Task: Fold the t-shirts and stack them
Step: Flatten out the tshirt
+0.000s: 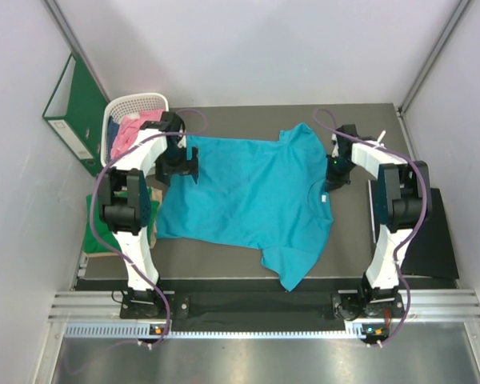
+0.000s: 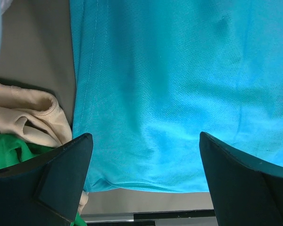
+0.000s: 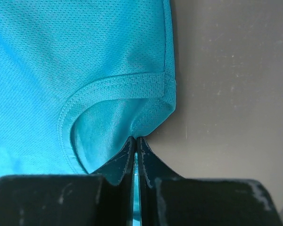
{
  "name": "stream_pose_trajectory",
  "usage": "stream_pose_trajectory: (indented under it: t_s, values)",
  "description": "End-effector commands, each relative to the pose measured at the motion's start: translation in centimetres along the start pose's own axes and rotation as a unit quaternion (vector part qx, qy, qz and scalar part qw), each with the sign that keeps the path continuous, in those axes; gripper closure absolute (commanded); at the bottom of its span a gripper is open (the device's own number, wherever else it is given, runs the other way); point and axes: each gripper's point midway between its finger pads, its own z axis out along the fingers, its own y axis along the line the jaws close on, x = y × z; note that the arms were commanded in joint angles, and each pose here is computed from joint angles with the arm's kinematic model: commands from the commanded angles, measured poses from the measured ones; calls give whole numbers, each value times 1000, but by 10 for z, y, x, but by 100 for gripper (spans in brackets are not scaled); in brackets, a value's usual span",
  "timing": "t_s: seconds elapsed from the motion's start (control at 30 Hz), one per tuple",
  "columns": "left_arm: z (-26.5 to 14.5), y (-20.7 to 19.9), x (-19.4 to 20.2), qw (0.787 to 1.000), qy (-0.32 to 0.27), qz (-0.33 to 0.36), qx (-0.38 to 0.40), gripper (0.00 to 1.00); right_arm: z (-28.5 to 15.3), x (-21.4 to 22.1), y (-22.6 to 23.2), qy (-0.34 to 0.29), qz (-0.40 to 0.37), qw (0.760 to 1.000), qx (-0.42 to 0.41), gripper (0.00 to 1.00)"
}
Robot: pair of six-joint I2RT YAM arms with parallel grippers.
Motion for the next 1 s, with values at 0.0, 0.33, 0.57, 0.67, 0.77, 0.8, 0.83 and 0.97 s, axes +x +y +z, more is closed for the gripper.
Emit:
stream_pose_trajectory:
  t_s: [0.0,0.33,0.57,0.67,0.77,0.8,0.83,0.97]
  values:
    - [-37,-5,-17,999,-47,-11,8,1,17,5,-9,9,-26,999,34,100]
    - [-45,-6,-24,998,-55,-17,8,1,4,-39,-26,-29,-32,995,88,100]
    - [-46,-5,-25,998,-55,-15,6,1,-7,-84,-30,-69,-26,991,113,100]
    - [-46,-5,-25,998,-54,-14,6,1,-8,-95,-32,-84,-24,989,120,100]
    - [-45,-6,-25,998,-53,-11,10,1,-13,-104,-31,-96,-24,988,122,100]
    - [-46,-7,-27,998,-55,-10,12,1,-16,-106,-31,-101,-24,987,125,100]
    - [-46,-7,-27,998,-56,-8,12,1,-21,-108,-30,-107,-23,986,125,100]
    - [-49,-9,-31,998,-64,0,19,1,-69,-116,-23,-163,-22,980,116,67]
